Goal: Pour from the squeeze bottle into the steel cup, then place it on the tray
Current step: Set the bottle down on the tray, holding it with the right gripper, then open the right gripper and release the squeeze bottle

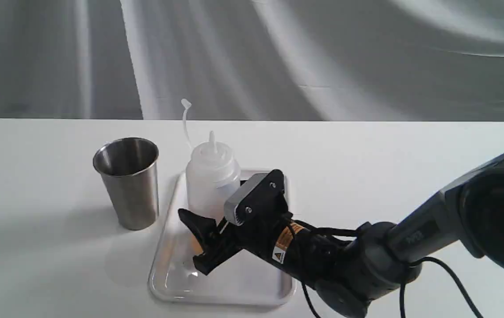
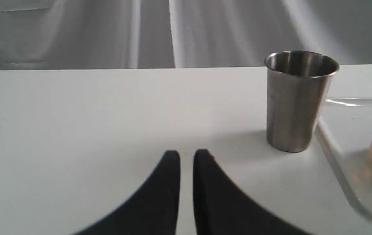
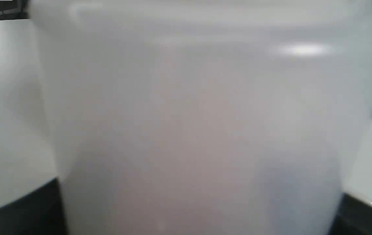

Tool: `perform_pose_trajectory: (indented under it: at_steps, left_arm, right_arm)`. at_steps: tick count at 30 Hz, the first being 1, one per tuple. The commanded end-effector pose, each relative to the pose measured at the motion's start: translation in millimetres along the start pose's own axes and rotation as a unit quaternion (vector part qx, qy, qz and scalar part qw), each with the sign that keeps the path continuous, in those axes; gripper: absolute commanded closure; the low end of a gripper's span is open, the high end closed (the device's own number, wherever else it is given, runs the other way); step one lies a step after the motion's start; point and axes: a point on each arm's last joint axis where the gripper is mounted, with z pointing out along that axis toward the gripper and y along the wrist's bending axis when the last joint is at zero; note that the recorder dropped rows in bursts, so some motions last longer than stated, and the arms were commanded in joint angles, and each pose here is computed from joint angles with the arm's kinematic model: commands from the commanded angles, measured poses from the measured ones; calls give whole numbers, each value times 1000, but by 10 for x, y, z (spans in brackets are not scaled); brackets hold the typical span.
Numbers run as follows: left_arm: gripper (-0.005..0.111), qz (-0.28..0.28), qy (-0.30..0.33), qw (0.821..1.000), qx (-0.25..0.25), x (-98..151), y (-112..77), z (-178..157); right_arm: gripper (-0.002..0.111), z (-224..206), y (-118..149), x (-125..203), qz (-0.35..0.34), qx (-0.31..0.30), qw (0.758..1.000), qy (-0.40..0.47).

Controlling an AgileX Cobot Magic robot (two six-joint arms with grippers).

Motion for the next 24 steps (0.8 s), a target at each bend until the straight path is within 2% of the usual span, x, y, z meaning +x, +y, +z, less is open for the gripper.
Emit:
perform_pose_trajectory:
  at_steps: [1,6,10,15,24]
  left_arm:
    - [98,-3,-3,1000,4,6,-5,2]
    - [98,-3,-3,1000,4,6,-5,2]
    - [98,-2,-3,1000,4,6,-5,2]
    - [98,-2,-3,1000,4,6,-5,2]
    - [98,-3,-3,1000,4,6,-5,2]
  right_arm:
    - [56,3,3,39,-1,-2,1000,12]
    - [24,2,2,48,2,-2,1000,17]
    - [12,1,0,82,4,-1,999,35]
    - [5,1,1,77,3,-2,999,37]
    - [3,-56,16,30,7,-2,999,34]
